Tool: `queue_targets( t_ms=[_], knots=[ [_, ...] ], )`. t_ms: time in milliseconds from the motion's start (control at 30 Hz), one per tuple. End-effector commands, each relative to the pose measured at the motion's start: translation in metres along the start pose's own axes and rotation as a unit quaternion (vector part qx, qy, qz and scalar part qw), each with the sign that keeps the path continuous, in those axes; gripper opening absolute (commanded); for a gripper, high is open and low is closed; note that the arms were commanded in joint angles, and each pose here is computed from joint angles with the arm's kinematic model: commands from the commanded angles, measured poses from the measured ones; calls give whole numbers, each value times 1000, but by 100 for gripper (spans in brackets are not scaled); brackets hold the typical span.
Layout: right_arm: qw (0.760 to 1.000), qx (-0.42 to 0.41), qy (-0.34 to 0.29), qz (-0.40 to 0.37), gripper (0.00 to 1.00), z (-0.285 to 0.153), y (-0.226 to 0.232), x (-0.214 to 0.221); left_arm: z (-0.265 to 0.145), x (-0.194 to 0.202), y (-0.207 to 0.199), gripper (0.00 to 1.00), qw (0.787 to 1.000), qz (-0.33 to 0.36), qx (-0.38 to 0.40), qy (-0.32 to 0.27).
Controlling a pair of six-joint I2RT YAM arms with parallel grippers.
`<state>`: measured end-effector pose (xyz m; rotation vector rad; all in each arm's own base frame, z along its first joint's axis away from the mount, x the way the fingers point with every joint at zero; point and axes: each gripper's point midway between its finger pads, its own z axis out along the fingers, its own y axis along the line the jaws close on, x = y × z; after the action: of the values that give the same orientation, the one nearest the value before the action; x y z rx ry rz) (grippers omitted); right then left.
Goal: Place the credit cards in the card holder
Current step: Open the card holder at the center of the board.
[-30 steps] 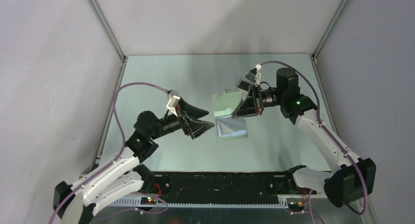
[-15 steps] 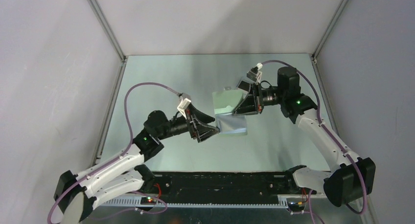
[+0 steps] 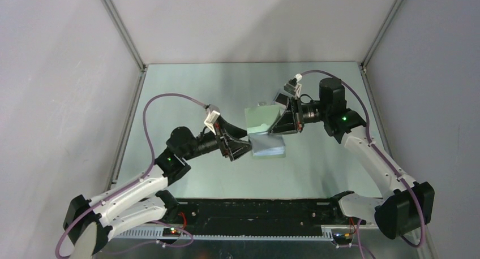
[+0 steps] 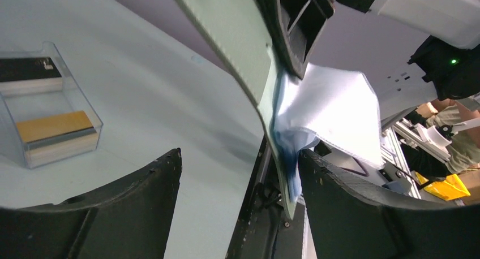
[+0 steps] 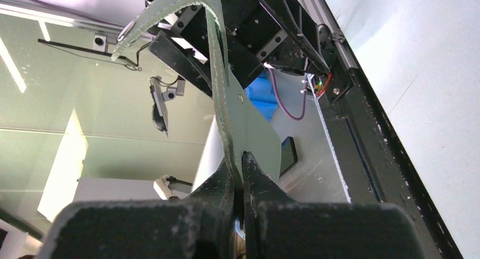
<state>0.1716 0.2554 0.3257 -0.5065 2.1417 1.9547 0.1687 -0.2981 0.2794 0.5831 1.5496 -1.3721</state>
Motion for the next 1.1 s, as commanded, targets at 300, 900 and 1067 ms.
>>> queue_targets(
  t_ms=[300,900,1067],
  knots=[
    [1000,-15,24,-11,0,3,9,11,4,-58,-31,80,993,54,47,-90],
    [999,-12,34,-9,1,12,8,15,9,-57,-37,77,993,59,68,-77],
    [999,-10,35,-11,3,13,8,17,16,-50,-27,72,995,49,56,-67]
  ],
)
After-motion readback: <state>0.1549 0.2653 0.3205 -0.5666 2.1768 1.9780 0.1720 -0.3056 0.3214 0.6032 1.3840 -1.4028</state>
